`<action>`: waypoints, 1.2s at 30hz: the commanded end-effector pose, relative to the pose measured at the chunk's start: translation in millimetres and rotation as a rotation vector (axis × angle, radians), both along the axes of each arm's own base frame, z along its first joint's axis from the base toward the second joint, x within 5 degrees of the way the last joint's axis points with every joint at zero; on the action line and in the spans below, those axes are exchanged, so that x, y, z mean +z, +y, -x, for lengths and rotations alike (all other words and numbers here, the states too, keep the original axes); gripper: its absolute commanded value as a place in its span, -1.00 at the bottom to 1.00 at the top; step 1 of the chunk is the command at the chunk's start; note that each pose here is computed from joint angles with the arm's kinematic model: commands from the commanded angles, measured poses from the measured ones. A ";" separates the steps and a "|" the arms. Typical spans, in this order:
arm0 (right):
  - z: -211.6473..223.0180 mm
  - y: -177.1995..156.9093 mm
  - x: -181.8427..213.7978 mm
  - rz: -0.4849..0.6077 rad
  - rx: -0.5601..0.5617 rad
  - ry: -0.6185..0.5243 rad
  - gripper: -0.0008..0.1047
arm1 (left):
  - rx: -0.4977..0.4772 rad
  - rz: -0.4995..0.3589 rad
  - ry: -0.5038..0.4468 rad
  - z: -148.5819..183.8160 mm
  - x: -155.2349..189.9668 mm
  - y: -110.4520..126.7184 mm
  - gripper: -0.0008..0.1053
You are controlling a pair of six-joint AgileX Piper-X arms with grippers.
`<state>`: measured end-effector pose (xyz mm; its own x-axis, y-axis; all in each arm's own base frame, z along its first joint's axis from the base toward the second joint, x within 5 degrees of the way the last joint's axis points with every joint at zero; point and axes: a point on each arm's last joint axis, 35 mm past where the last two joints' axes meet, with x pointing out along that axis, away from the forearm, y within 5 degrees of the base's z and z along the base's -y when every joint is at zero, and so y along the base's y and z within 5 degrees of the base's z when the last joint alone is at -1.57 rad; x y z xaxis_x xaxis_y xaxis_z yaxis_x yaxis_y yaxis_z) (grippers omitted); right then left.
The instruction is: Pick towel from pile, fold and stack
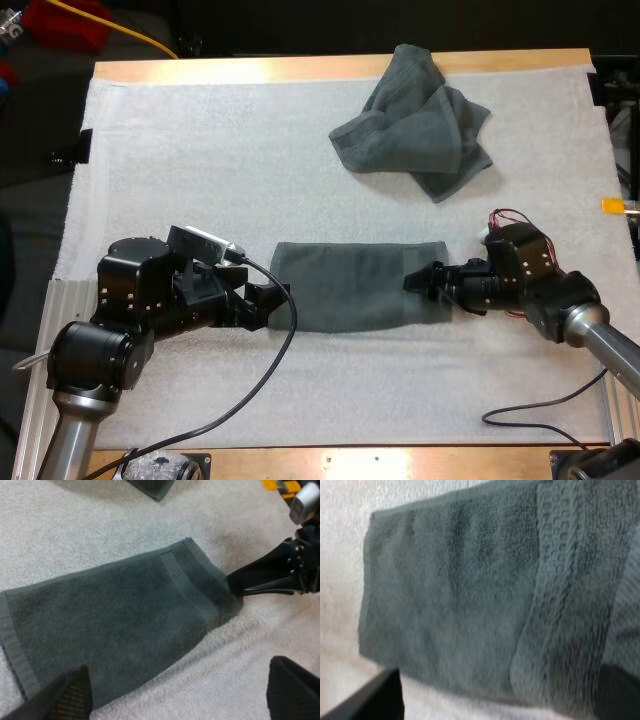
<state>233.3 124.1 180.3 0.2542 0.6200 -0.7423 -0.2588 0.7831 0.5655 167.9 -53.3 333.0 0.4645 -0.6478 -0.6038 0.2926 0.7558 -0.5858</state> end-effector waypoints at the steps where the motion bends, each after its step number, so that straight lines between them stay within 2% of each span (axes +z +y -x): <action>1: -1.3 -0.2 -3.1 0.014 0.009 0.007 0.45 | -0.011 0.013 -0.010 1.6 3.9 -0.5 0.33; 16: -4.7 2.1 -30.8 0.041 0.026 0.106 0.45 | -0.028 0.030 -0.003 2.4 3.9 -1.1 0.33; 24: -0.8 0.1 -9.1 0.027 0.050 0.016 0.45 | -0.069 0.070 0.005 3.6 4.8 -2.5 0.33; 36: 26.4 -18.1 33.0 0.162 0.000 -0.087 0.45 | -0.068 0.063 0.033 16.1 6.1 0.1 0.33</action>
<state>208.0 107.4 211.1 0.3219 0.5041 -0.8014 -0.2950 0.8577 0.4211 154.8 -53.2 334.8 0.3939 -0.7075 -0.5867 0.3044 0.7027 -0.6431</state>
